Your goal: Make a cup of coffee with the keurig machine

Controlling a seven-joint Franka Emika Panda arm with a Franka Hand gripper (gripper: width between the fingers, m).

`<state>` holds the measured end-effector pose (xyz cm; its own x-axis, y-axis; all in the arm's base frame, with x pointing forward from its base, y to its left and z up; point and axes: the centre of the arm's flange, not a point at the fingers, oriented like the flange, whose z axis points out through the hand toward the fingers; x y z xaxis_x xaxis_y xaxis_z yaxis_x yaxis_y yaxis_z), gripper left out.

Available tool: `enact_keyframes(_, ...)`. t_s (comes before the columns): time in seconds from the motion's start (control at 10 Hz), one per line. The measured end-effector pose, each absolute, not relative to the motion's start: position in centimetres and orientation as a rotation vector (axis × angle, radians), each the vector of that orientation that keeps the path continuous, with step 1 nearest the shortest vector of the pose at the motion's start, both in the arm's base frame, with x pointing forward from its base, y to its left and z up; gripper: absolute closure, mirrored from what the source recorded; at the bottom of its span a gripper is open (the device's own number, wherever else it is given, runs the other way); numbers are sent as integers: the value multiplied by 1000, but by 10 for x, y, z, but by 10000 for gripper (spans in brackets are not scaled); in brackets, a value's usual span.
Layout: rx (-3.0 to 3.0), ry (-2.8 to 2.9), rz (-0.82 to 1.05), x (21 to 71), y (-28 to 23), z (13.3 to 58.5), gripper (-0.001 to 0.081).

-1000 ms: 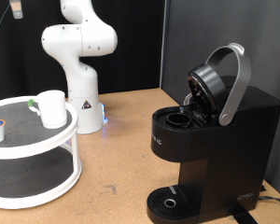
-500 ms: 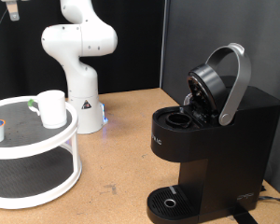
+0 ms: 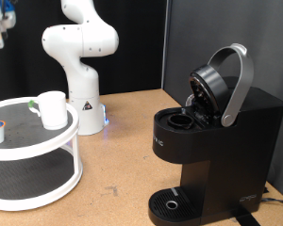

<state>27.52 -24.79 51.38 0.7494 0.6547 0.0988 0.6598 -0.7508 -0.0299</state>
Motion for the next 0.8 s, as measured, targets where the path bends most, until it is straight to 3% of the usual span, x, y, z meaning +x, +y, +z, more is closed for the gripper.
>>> enact_keyframes(0.3,-2894,-1111,20,293,-258,476,1)
enact_keyframes(0.8,-2890,-1141,-37,293,-263,462,1)
